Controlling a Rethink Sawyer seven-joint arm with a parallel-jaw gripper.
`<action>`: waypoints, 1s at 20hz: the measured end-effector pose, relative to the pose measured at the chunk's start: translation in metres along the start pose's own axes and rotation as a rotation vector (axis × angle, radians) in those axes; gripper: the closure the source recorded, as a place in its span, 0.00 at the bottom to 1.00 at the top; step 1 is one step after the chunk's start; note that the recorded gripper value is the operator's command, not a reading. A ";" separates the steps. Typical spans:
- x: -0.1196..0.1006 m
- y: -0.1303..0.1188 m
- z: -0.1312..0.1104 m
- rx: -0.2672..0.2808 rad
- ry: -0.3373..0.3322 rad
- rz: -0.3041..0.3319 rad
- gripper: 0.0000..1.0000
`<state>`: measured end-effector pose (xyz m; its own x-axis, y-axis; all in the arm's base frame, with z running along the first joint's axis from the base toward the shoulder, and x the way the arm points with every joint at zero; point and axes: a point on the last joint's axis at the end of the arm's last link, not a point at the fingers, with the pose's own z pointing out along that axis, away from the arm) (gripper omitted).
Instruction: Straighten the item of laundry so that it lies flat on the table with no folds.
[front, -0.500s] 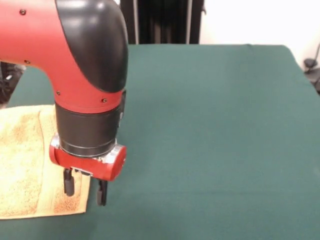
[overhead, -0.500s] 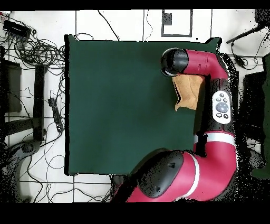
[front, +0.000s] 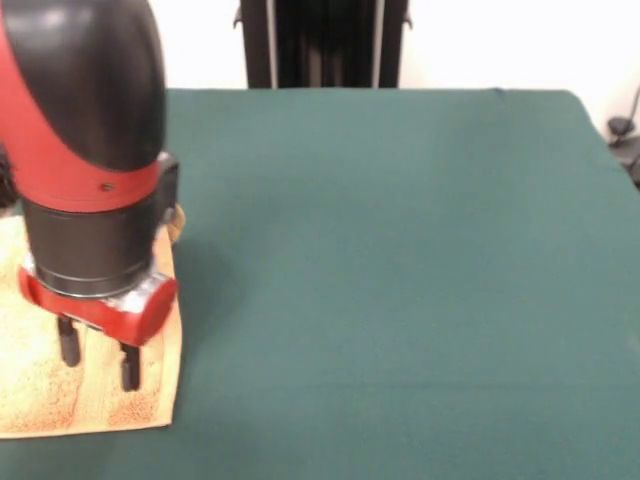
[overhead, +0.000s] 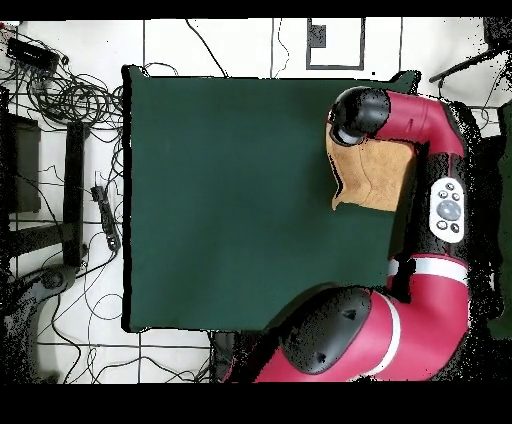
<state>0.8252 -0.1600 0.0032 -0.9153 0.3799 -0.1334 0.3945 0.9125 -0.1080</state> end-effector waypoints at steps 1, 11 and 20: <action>-0.003 -0.005 -0.002 0.003 0.001 0.007 0.00; -0.021 -0.031 -0.012 0.015 -0.011 0.048 0.00; -0.012 -0.028 0.004 0.015 0.010 0.043 0.00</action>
<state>0.8257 -0.1904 0.0041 -0.8981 0.4208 -0.1282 0.4350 0.8928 -0.1171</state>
